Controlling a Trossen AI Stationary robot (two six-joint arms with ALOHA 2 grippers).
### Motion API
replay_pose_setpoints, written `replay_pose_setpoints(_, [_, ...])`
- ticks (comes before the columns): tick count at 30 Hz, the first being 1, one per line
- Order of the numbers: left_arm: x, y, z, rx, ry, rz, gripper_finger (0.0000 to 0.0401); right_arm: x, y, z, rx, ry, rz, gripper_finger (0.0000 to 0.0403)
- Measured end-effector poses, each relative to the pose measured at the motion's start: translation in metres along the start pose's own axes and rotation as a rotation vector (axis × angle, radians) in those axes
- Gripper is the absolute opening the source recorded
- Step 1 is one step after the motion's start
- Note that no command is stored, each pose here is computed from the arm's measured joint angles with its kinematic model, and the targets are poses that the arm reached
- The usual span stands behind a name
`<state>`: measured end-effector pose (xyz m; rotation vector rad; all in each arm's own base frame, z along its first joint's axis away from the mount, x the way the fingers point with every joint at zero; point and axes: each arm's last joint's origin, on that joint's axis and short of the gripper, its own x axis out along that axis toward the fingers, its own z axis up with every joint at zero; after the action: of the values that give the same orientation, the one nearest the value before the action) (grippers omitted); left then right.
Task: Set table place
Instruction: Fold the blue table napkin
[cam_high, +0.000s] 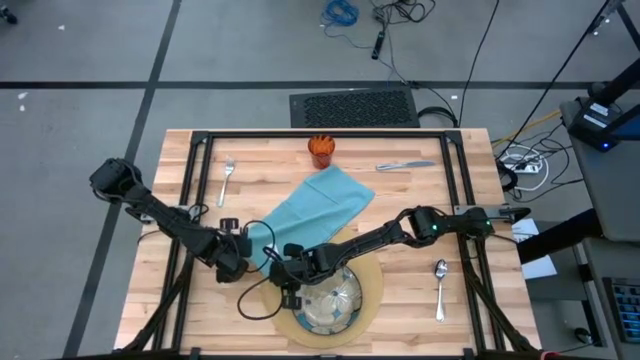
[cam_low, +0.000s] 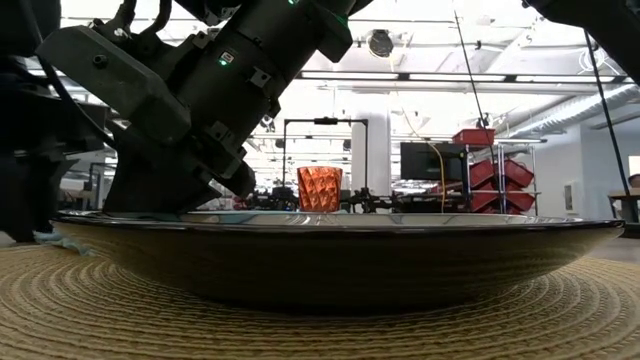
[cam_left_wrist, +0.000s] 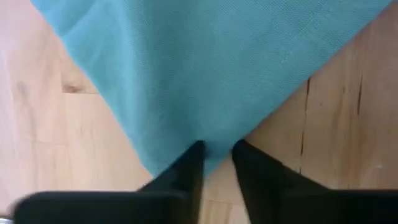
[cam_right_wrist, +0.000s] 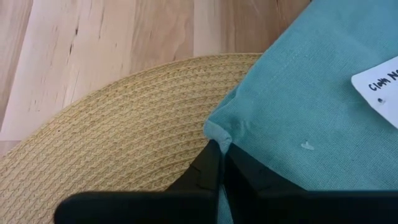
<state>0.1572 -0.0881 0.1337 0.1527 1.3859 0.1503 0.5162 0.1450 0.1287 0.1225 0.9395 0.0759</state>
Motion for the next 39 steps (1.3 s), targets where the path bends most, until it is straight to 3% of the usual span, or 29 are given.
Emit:
replay_pose_setpoints(3, [0.001,0.002,0.000,-0.008,0.004,0.007,0.0012,0.000,0.000,0.000,0.000,-0.001,0.000,0.0002])
replay_pose_setpoints(9, [-0.009,0.004,0.008,-0.046,-0.031,0.088,0.0001,-0.004,0.001,0.003,-0.012,-0.005,-0.017,0.0001])
replay_pose_setpoints(19, [-0.055,0.014,0.026,-0.067,-0.148,0.235,0.0000,-0.066,0.001,0.034,-0.090,0.083,-0.180,0.0000])
replay_pose_setpoints(25, [-0.101,0.021,0.046,-0.136,-0.365,0.289,0.0000,-0.117,-0.007,0.040,-0.094,0.169,-0.323,0.0000])
replay_pose_setpoints(30, [-0.141,0.026,0.064,-0.102,-0.511,0.353,0.0000,-0.177,-0.011,0.037,-0.065,0.228,-0.462,0.0000])
replay_pose_setpoints(39, [-0.200,0.045,0.090,-0.119,-0.693,0.444,0.0000,-0.289,-0.024,0.042,-0.027,0.084,-0.574,0.0000])
